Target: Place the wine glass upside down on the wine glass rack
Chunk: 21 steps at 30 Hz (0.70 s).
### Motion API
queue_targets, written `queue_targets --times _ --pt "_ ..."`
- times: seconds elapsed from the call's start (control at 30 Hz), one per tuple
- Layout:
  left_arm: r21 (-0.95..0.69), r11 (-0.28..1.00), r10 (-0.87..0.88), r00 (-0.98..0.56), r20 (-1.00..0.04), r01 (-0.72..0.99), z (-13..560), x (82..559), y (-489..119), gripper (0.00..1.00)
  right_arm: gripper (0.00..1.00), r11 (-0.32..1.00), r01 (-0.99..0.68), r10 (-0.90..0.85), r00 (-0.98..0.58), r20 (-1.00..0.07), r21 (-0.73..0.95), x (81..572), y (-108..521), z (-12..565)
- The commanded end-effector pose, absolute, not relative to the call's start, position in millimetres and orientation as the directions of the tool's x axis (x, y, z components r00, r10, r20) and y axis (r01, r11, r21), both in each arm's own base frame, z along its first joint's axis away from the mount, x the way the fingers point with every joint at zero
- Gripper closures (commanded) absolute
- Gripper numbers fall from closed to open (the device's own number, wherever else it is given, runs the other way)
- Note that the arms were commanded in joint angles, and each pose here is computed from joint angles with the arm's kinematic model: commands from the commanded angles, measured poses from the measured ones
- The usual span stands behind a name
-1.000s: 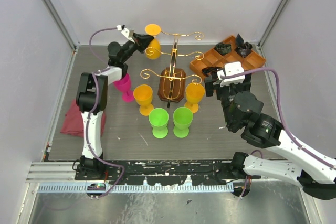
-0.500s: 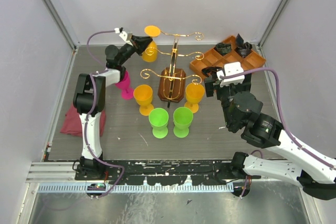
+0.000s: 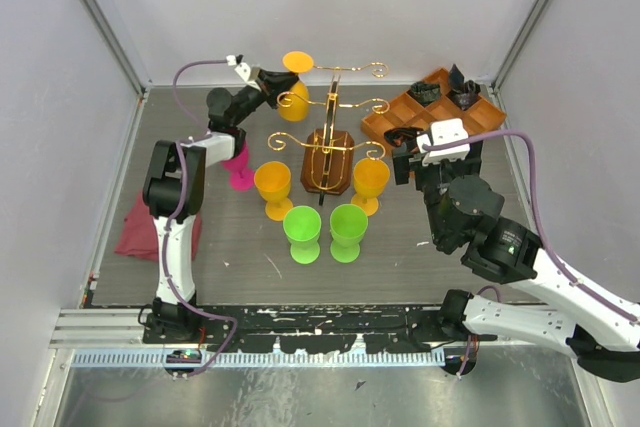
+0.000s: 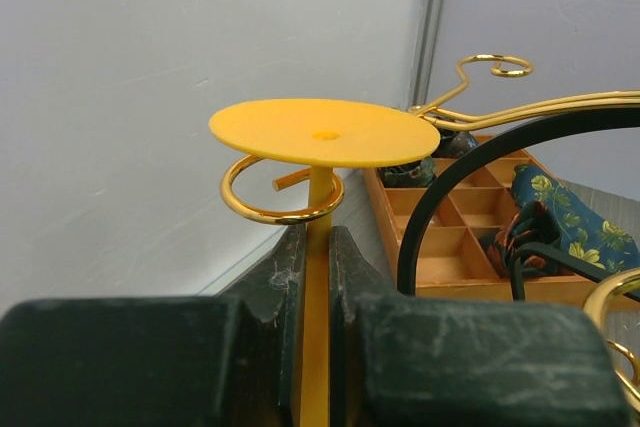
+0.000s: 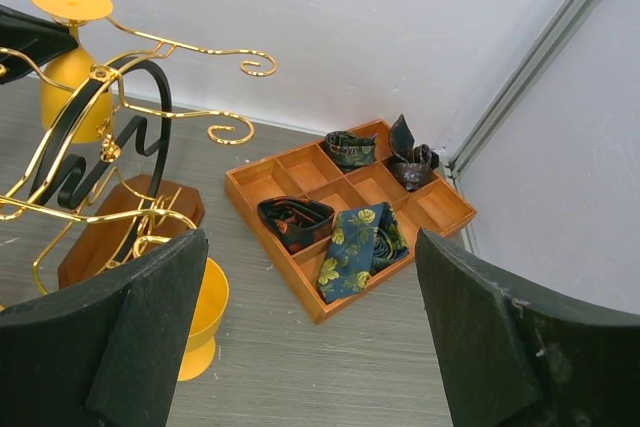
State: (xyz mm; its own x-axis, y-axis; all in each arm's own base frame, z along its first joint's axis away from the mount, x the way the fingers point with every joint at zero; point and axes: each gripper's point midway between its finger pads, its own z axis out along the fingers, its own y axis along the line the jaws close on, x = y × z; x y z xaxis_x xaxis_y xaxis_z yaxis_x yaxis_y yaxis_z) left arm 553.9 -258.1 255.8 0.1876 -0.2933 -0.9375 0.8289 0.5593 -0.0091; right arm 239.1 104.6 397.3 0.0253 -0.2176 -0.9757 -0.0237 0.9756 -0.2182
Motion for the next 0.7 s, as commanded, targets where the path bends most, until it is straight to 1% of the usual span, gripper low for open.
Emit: queue_targets --times 0.0,0.1,0.13,0.2,0.27,0.4,0.67 --pt "0.023 0.559 -0.296 0.226 -0.928 0.829 259 551 -262 0.89 0.10 0.986 -0.002 -0.168 0.048 -0.985 -0.168 236 98 408" --pt "0.021 0.571 -0.292 0.227 -0.929 0.821 256 551 -260 0.69 0.10 0.985 0.000 -0.171 0.045 -0.984 -0.171 236 98 407" --pt "0.024 0.574 -0.290 0.230 -0.929 0.819 257 551 -259 0.61 0.09 0.985 0.002 -0.170 0.045 -0.984 -0.170 236 98 407" --pt "0.026 0.581 -0.284 0.233 -0.930 0.814 256 550 -256 0.50 0.08 0.986 0.003 -0.169 0.045 -0.985 -0.169 236 98 408" --pt "0.029 0.586 -0.280 0.236 -0.930 0.810 257 550 -253 0.44 0.08 0.985 0.003 -0.170 0.044 -0.984 -0.170 236 98 407" --pt "0.032 0.599 -0.278 0.246 -0.929 0.800 262 547 -243 0.37 0.08 0.986 0.003 -0.170 0.045 -0.985 -0.170 237 98 407" --pt "0.036 0.629 -0.274 0.264 -0.925 0.777 274 538 -216 0.32 0.08 0.987 -0.002 -0.162 0.048 -0.986 -0.163 237 99 409"
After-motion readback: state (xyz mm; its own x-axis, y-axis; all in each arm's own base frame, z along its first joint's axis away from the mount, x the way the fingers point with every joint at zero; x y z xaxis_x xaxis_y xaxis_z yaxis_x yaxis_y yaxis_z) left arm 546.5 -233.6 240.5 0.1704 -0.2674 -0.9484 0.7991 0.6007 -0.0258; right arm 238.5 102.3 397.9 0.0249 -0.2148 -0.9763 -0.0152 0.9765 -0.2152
